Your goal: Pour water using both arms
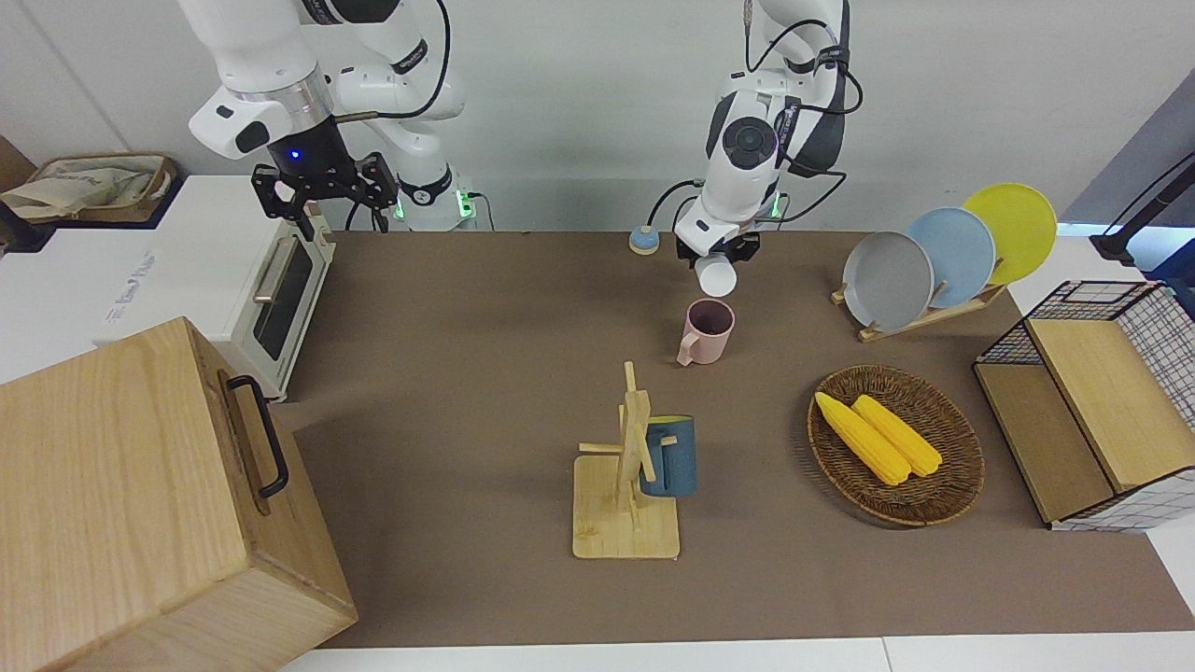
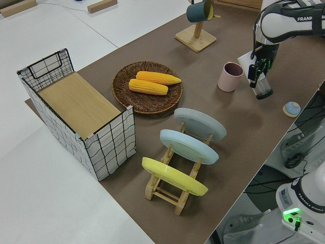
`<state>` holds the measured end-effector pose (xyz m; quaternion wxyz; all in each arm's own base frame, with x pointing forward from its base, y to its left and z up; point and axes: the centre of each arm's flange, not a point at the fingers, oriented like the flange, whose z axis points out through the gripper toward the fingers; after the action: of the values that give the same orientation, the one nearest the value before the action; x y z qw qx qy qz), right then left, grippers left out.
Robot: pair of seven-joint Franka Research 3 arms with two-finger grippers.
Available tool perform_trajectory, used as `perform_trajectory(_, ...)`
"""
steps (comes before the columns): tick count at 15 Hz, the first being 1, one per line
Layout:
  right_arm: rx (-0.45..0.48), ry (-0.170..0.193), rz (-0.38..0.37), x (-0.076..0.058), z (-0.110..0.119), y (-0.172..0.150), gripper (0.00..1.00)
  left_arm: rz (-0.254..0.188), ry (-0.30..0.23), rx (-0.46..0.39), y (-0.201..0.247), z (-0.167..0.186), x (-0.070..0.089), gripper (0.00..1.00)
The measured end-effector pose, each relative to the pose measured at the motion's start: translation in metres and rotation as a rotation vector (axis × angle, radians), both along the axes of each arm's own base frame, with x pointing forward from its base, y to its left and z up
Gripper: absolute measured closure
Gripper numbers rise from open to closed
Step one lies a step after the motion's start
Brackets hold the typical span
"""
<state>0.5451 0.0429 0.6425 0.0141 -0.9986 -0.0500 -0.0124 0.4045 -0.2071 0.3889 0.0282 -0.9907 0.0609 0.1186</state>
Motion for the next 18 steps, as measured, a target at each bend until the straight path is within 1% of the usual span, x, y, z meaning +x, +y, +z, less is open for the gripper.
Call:
perform_trajectory(2,0.0,0.0,0.0,0.0,0.0,0.0,0.0,0.008,-0.025,0.0,0.001,-0.002,-0.003,0.34)
perform_trajectory(4,0.0,0.0,0.0,0.0,0.0,0.0,0.0,0.026,-0.042,0.001,0.001,-0.003,-0.004,0.34)
perform_trajectory(8,0.0,0.0,0.0,0.0,0.0,0.0,0.0,0.048,-0.056,0.005,0.002,-0.001,-0.005,0.34)
perform_trajectory(10,0.0,0.0,0.0,0.0,0.0,0.0,0.0,0.074,-0.078,0.004,0.005,0.004,-0.003,0.34)
perform_trajectory(14,0.0,0.0,0.0,0.0,0.0,0.0,0.0,0.132,-0.14,0.02,0.026,0.01,0.01,0.34)
perform_trajectory(16,0.0,0.0,0.0,0.0,0.0,0.0,0.0,0.166,-0.167,0.033,0.046,0.012,0.02,0.34)
perform_trajectory(18,0.0,0.0,0.0,0.0,0.0,0.0,0.0,0.208,-0.202,0.036,0.068,0.015,0.031,0.34)
